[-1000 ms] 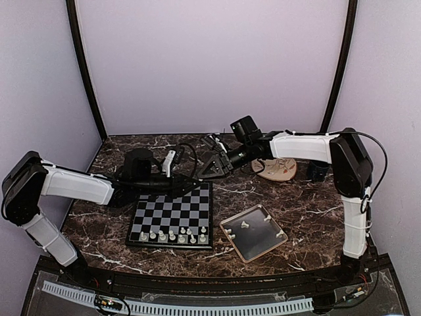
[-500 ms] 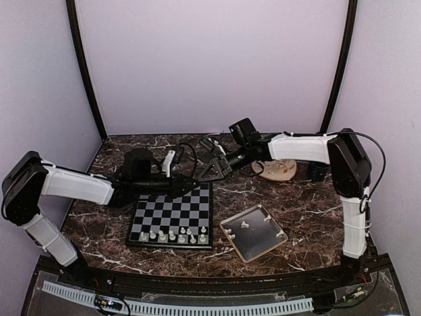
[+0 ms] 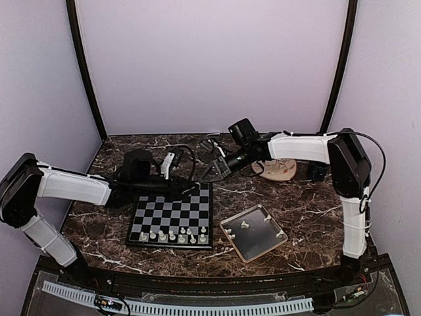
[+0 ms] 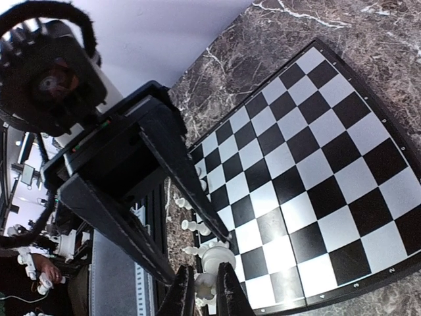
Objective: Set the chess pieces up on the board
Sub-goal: Pass from the left arm to the right, then place the rook on the chessboard, then pick up the rook from the chessboard.
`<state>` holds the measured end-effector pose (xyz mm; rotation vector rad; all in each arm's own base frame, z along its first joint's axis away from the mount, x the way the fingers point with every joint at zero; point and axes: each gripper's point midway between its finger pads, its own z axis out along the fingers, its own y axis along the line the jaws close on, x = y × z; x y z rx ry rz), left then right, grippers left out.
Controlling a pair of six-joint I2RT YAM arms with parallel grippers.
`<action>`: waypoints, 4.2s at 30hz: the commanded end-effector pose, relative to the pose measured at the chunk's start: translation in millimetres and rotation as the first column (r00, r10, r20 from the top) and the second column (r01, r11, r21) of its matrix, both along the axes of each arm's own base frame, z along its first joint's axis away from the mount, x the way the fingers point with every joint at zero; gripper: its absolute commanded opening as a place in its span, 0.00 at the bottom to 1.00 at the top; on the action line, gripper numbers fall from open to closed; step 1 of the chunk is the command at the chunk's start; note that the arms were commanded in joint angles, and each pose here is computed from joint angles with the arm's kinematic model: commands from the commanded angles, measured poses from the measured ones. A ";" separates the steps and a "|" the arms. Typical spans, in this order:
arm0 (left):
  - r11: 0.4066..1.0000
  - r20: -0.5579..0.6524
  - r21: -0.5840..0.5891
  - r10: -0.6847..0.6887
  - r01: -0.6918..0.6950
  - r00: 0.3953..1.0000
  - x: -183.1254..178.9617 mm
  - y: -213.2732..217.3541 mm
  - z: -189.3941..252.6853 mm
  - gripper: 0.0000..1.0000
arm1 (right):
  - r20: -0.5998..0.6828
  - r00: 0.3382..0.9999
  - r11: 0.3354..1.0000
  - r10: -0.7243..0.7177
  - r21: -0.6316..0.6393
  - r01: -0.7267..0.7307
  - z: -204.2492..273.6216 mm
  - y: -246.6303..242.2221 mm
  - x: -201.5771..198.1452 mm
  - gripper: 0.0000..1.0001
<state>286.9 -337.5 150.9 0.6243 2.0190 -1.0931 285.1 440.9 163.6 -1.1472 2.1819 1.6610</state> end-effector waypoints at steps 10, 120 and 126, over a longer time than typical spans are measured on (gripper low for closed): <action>0.938 0.066 0.285 0.187 -0.198 0.980 -21.0 89.4 4.0 0.43 | 0.350 0.932 0.963 0.091 -0.269 0.007 -43.2 14.0 10.3 0.08; 0.664 -0.226 0.742 0.117 0.093 0.967 -32.3 89.1 -70.8 0.04 | 0.546 0.837 0.985 -0.014 -0.137 0.106 -35.7 -160.0 -19.2 0.45; 0.629 -0.257 0.777 0.310 0.005 0.915 -63.3 141.1 -66.3 0.04 | 0.537 0.844 0.986 -0.011 -0.135 0.099 -36.9 -159.0 -19.9 0.45</action>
